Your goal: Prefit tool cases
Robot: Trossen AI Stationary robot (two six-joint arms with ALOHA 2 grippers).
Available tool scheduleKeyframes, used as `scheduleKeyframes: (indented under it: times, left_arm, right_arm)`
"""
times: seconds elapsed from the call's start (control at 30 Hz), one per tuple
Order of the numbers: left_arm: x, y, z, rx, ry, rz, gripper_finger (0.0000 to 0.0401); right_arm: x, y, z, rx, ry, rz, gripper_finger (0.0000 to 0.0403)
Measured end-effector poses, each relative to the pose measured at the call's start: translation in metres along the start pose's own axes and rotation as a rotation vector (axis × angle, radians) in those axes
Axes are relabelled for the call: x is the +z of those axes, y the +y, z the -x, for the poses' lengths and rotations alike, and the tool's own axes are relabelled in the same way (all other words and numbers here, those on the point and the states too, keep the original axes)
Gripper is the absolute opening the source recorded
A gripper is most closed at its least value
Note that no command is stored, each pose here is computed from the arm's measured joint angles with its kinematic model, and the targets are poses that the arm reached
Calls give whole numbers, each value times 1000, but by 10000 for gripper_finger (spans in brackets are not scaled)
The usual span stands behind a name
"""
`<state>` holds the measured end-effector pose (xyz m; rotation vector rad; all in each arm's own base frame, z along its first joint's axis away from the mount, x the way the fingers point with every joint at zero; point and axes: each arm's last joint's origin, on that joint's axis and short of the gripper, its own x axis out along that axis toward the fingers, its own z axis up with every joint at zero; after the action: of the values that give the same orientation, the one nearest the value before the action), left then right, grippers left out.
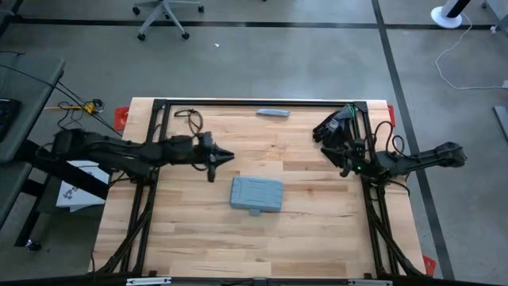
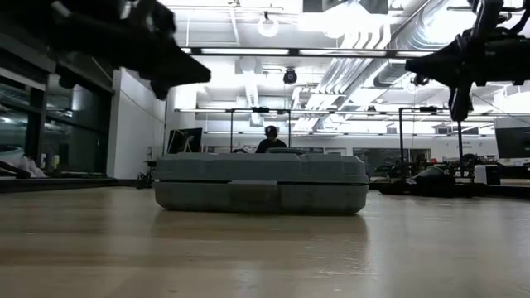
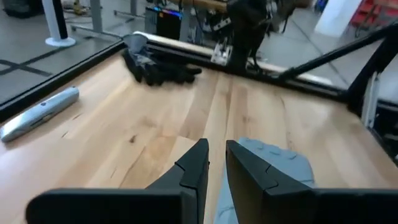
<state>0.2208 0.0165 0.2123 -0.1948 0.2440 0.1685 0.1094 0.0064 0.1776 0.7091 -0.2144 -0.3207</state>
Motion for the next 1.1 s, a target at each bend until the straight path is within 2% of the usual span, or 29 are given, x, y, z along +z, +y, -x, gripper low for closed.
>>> scheduleKeyframes:
  times: [0.17,0.27,0.57,0.7,0.87,1.1]
  left_arm:
    - [-2,-1,-18,10,53,12,48]
    - [-9,0,-24,19,85,10,48]
    - [-24,2,-35,45,159,124,48]
    - [-27,2,-37,49,173,126,48]
    - [-28,2,-38,52,180,144,48]
    - [-31,-8,-37,25,194,160,48]
  right_arm:
    - [-2,5,-9,-11,0,-67,0]
    - [9,22,-18,23,-44,-68,0]
    - [46,70,-46,38,-139,210,0]
    - [50,83,-54,115,-99,284,0]
    - [47,85,-60,108,-66,365,0]
    - [41,80,-61,45,-8,384,0]
